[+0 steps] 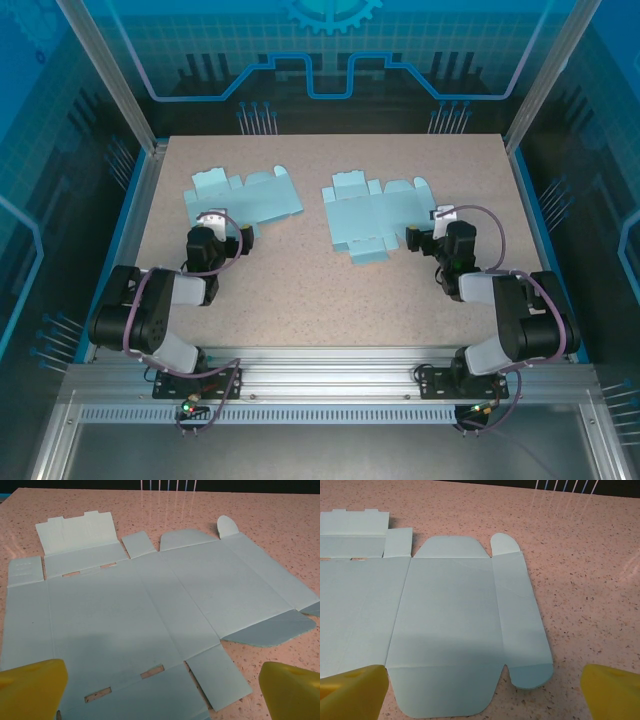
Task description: Fold the paper box
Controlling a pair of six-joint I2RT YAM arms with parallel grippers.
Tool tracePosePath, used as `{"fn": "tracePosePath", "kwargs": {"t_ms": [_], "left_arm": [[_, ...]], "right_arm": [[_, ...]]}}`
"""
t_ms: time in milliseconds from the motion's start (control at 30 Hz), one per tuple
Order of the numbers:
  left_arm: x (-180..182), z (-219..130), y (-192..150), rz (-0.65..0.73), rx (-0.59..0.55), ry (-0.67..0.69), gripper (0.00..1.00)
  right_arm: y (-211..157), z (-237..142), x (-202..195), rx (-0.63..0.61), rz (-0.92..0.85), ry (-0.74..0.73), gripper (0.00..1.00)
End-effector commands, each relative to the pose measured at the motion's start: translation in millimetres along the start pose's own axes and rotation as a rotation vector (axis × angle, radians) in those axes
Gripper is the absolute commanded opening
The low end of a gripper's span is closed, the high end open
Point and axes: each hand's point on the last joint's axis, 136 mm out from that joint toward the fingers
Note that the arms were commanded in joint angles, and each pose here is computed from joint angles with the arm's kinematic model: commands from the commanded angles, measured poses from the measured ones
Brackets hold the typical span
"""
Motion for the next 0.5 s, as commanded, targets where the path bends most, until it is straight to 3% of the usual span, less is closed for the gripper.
{"fn": "tracePosePath", "kwargs": {"t_ms": [0, 467], "left_arm": [[0.5, 4.1, 16.9, -0.018, -0.054, 0.005, 0.99], [0.6, 4.2, 16.2, -0.018, -0.052, 0.004, 0.99]], "right_arm": [[13.4, 3.8, -5.7, -0.041, -0.004, -0.008, 1.00], [13.9, 3.8, -5.7, -0.042, -0.005, -0.008, 1.00]]}}
Point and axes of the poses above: each hand's point on the last joint's axis, 136 mm out from that joint toward the fingers, its own z axis out along the fingers, its own x axis along the line the jaws close on, y = z × x, and after that the axes turned 11 degrees about -z, right-handed
